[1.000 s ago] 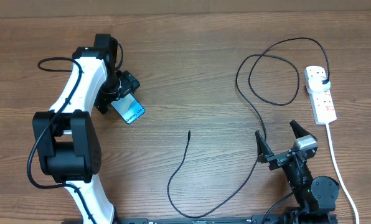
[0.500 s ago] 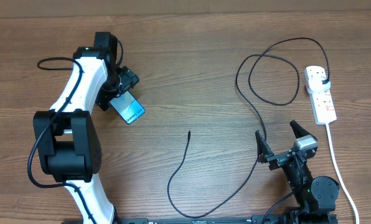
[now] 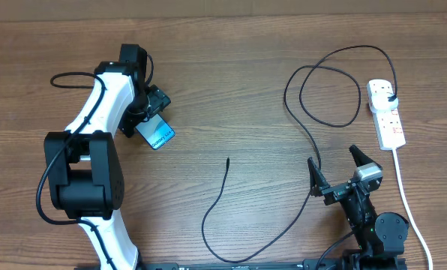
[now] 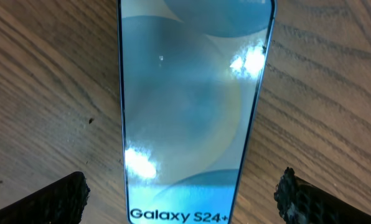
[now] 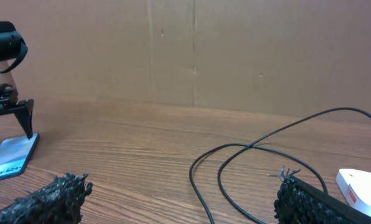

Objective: Plug charger to phone and switch on socket
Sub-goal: 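Lower the left gripper and close it on the phone's sides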

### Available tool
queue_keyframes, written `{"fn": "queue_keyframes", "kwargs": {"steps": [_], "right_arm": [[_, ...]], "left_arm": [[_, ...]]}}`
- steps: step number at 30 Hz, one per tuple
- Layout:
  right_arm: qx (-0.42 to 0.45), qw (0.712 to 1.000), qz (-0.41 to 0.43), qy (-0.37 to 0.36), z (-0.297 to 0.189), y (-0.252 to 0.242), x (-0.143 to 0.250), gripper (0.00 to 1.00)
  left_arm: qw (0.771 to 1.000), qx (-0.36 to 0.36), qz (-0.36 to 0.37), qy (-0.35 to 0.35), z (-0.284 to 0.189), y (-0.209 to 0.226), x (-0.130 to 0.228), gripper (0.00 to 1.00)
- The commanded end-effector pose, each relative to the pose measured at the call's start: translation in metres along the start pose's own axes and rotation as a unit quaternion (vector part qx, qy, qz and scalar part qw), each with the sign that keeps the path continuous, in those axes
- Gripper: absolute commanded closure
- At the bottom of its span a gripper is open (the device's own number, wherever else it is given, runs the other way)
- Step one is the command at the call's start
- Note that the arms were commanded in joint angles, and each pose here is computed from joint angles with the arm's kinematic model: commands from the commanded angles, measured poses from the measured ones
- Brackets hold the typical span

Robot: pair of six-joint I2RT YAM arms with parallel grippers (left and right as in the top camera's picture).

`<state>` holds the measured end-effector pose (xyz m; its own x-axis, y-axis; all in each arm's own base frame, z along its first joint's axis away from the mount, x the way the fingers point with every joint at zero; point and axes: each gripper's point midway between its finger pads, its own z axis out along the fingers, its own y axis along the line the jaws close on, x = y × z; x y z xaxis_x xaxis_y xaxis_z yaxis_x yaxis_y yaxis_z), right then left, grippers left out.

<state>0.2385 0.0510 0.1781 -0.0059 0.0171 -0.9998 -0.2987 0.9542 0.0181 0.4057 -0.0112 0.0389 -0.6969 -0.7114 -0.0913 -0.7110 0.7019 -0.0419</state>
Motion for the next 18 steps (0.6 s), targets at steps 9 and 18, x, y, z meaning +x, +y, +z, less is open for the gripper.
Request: {"fn": "queue_keyframes", "kwargs": {"steps": [9,18], "right_arm": [[0.001,1.0,-0.001,-0.001,0.0,0.0,0.002,0.0],[0.001,1.0,-0.001,-0.001,0.0,0.0,0.002,0.0]], "left_arm": [[1.0,-0.016,-0.021,-0.002,0.019,0.008,0.004,0.0],[1.0,-0.01,-0.023,-0.004,0.025,0.007,0.005,0.0]]}}
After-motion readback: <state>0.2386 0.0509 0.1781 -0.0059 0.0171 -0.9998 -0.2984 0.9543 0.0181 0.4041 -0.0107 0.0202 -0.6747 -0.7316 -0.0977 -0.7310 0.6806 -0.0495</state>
